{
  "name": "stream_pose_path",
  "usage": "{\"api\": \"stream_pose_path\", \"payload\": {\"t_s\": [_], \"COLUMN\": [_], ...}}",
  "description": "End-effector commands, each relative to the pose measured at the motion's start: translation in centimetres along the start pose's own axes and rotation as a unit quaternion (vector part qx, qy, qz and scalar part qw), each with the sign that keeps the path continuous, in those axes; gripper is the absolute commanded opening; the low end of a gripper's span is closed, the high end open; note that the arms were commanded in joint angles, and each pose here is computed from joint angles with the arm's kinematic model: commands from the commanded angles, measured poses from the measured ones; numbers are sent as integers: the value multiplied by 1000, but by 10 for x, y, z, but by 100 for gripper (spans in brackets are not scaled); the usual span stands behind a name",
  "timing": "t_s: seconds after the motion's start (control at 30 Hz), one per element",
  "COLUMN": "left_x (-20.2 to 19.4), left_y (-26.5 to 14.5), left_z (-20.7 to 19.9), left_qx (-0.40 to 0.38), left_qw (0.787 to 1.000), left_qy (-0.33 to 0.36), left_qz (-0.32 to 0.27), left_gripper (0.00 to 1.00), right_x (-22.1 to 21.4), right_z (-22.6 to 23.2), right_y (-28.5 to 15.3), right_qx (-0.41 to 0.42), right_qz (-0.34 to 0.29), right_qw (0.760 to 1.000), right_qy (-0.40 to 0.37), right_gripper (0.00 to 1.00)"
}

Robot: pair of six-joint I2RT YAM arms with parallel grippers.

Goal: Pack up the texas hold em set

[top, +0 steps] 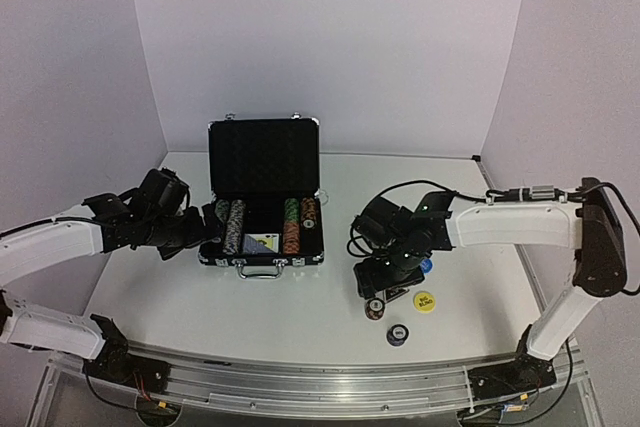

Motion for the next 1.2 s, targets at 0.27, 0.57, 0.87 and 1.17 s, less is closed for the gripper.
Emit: {"api": "stream_pose_path", "payload": {"t_s": [0.27,0.57,0.87,1.17], "left_x": [4,4,2,3], "left_y": [7,13,15,14], "left_z": [-8,-10,-10,-11], "left_qx": [-29,-24,-26,-28], "left_qw": [999,1000,1000,1000], "left_qy": [-3,0,-7,-8], "left_qz": [-13,-3,0,2], "left_gripper": [100,100,100,100], "right_x": [-16,-19,-24,-28], "right_z": [6,5,3,-2], "right_y": [26,46,62,68], "right_qx": [-23,-60,-68,-72], "right_qz": [34,32,44,38], "right_qw": [999,997,996,997], "right_qy": [-34,-42,-33,-14], "right_gripper": [69,68,61,55]}}
Point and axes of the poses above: each gripper's point midway between its finger pads, its own y axis out along the fingers, its own z axis along the line the jaws close on, x = y × z, the point moved 8 cm from there along -y, back along the fingers, and after that the axes turned 14 degrees about y, right-handed, at the moved point
